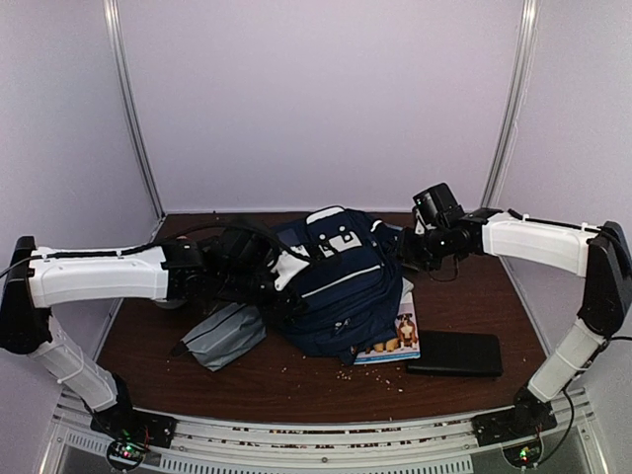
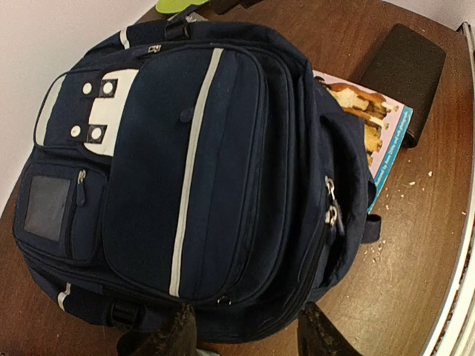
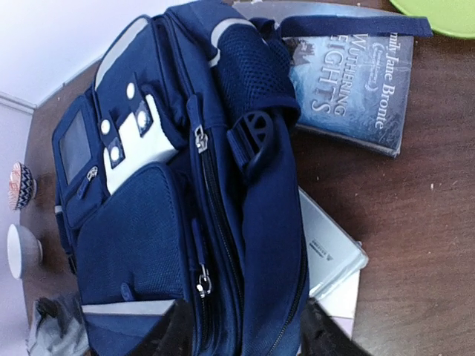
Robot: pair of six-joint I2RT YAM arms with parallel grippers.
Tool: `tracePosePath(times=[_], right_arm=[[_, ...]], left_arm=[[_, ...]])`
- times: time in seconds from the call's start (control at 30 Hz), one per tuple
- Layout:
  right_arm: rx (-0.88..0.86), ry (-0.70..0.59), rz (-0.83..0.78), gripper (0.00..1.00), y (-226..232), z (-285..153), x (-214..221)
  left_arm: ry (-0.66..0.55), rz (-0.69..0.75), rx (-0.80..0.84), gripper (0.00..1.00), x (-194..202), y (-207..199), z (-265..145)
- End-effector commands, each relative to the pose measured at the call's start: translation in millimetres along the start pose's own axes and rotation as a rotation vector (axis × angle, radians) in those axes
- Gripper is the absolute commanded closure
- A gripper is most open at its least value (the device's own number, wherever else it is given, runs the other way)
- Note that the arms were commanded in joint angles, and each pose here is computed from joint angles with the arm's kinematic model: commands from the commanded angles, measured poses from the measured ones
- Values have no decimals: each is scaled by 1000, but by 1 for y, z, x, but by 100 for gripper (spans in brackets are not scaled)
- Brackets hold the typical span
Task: Pack the student bag
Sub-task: Pick up the student bag at the center of the board.
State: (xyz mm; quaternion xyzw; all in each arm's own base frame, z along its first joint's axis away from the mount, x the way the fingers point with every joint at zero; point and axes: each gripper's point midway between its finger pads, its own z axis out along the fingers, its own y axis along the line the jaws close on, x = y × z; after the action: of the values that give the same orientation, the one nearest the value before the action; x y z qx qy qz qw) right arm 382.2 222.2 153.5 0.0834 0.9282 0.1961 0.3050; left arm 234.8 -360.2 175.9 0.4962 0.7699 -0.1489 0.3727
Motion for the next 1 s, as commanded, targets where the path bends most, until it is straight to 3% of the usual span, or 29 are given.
tracePosePath(times=[0.0,0.27,0.67,0.97], right_arm=[[-50,-64,-14,47,7,-28,-8],[-119,-90,-52,47,10,-58,31],[-218,-154,-44,47,3,-90,69],[-229,-149,-63,47,2,-100,82]], left_arm=[[-52,60,34,20,-30,-2,4],[65,86,-40,21,-12,14,42],[215,88,-218,13,18,52,84],[262,85,-161,9,31,42,107]])
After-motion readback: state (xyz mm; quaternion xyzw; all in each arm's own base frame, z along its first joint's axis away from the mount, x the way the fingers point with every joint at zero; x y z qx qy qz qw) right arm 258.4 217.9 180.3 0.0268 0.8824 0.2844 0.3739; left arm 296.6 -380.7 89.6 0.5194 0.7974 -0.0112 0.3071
